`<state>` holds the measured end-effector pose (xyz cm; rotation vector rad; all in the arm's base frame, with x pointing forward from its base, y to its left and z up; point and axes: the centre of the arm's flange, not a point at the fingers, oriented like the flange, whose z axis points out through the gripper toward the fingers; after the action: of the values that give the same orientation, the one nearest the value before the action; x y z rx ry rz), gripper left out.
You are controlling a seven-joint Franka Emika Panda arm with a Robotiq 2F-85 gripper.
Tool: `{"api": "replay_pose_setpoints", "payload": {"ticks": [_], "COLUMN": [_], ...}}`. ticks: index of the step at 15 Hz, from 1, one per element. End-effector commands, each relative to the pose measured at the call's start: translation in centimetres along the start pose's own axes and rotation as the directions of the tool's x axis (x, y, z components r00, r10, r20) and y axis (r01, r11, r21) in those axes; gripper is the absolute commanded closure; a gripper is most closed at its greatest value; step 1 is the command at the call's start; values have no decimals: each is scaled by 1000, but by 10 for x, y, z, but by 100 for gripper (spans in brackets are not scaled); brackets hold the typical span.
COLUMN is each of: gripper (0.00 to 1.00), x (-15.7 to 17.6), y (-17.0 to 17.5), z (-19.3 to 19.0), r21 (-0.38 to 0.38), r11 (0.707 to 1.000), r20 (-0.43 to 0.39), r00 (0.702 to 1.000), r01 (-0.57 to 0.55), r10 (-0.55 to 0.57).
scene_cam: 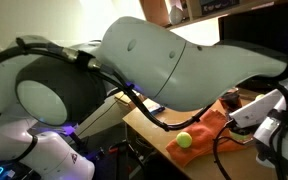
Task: Pick up the can and place it upright on the table
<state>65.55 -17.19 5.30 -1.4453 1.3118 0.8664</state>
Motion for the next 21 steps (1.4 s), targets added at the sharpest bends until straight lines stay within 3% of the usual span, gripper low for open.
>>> {"api": "replay_pose_setpoints", "payload": {"ticks": [1,21], "gripper": [93,93], "x": [6,41], "y": [-16,-23], "z": [-5,-46], "r21": [20,163], "r11": [999,982], "r20": [68,74], "r00": [997,993], "r01": [-39,-100], "r10": [38,89]}}
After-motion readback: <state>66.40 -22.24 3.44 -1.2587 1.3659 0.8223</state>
